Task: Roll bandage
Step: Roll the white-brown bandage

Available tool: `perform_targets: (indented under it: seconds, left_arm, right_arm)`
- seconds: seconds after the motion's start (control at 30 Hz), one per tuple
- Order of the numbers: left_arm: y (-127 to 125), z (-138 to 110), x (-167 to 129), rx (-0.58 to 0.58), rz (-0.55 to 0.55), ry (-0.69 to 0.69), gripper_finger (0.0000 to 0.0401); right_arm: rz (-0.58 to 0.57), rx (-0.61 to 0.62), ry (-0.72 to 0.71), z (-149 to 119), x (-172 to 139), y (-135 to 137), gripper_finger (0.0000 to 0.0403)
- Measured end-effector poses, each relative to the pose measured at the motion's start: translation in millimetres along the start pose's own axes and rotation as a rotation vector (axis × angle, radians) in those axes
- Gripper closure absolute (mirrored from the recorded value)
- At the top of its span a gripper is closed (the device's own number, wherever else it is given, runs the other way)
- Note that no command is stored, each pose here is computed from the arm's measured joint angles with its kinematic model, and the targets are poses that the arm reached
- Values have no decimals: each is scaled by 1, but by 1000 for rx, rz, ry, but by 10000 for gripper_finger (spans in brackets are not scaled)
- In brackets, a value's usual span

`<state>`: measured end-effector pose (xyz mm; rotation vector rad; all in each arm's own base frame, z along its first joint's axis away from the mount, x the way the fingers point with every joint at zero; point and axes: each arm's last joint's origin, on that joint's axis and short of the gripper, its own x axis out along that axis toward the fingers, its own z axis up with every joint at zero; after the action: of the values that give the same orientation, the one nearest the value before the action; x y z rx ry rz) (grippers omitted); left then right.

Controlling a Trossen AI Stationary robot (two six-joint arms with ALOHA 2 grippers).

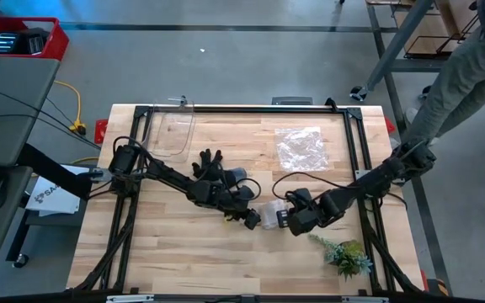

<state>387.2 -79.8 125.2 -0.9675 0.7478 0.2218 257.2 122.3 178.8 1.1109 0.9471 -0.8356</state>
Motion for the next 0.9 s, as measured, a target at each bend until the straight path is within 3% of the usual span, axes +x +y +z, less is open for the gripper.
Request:
perform_targets:
  seconds: [0.53, 0.9]
  left_arm:
    - [1, 2, 0, -4, 1, -1, 229]
    - [6, 10, 0, 33, -3, 22, 229]
  right_arm:
    - [87, -109, -46, 23, 0, 17, 399]
    - [214, -221, -69, 22, -2, 30, 289]
